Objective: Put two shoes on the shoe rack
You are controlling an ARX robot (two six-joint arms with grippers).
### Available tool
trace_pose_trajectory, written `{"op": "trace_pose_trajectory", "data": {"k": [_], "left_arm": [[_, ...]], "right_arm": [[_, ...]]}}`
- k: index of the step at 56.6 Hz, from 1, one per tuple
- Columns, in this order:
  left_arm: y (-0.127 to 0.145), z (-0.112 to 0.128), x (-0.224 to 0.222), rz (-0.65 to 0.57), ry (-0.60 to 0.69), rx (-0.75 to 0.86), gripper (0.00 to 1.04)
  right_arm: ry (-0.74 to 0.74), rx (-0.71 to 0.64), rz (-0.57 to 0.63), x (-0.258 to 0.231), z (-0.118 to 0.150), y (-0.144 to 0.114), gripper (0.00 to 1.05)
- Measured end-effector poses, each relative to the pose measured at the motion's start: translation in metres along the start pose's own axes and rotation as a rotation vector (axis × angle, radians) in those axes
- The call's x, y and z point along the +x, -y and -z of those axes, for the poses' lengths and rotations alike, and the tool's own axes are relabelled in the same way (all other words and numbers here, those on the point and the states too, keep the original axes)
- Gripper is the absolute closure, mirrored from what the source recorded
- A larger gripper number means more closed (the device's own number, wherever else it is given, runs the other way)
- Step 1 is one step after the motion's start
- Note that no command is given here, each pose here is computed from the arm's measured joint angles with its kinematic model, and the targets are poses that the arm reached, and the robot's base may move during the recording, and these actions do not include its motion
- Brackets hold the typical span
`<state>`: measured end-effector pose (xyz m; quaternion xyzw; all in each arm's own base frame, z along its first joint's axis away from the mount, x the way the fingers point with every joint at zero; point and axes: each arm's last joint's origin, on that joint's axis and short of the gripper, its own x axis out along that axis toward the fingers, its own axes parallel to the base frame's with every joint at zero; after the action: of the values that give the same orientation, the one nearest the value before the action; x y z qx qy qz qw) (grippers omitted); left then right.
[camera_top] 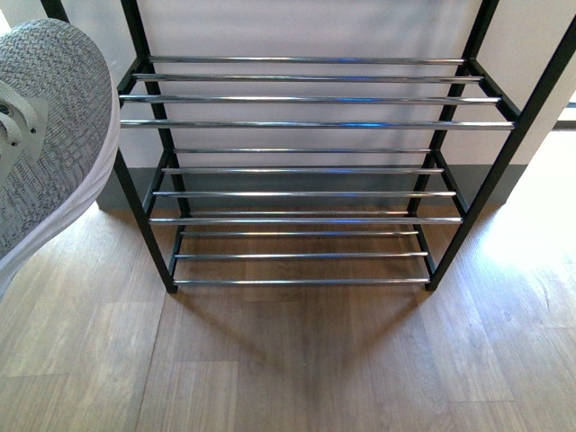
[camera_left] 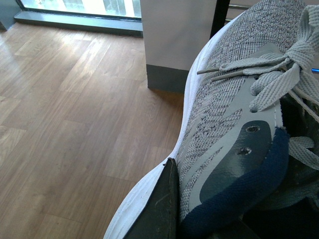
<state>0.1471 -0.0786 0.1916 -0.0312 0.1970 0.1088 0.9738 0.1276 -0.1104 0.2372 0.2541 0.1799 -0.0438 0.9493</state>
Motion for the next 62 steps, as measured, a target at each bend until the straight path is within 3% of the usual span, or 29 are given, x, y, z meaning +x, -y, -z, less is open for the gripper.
{"op": "trace_pose_trajectory", "data": {"k": [62], "left_arm": [[0.0001,0.0,0.0,0.001,0.0,0.0,1.03]], "right_arm": [[0.0,0.0,-0.003,0.0,0.0,-0.0001,1.04]]}}
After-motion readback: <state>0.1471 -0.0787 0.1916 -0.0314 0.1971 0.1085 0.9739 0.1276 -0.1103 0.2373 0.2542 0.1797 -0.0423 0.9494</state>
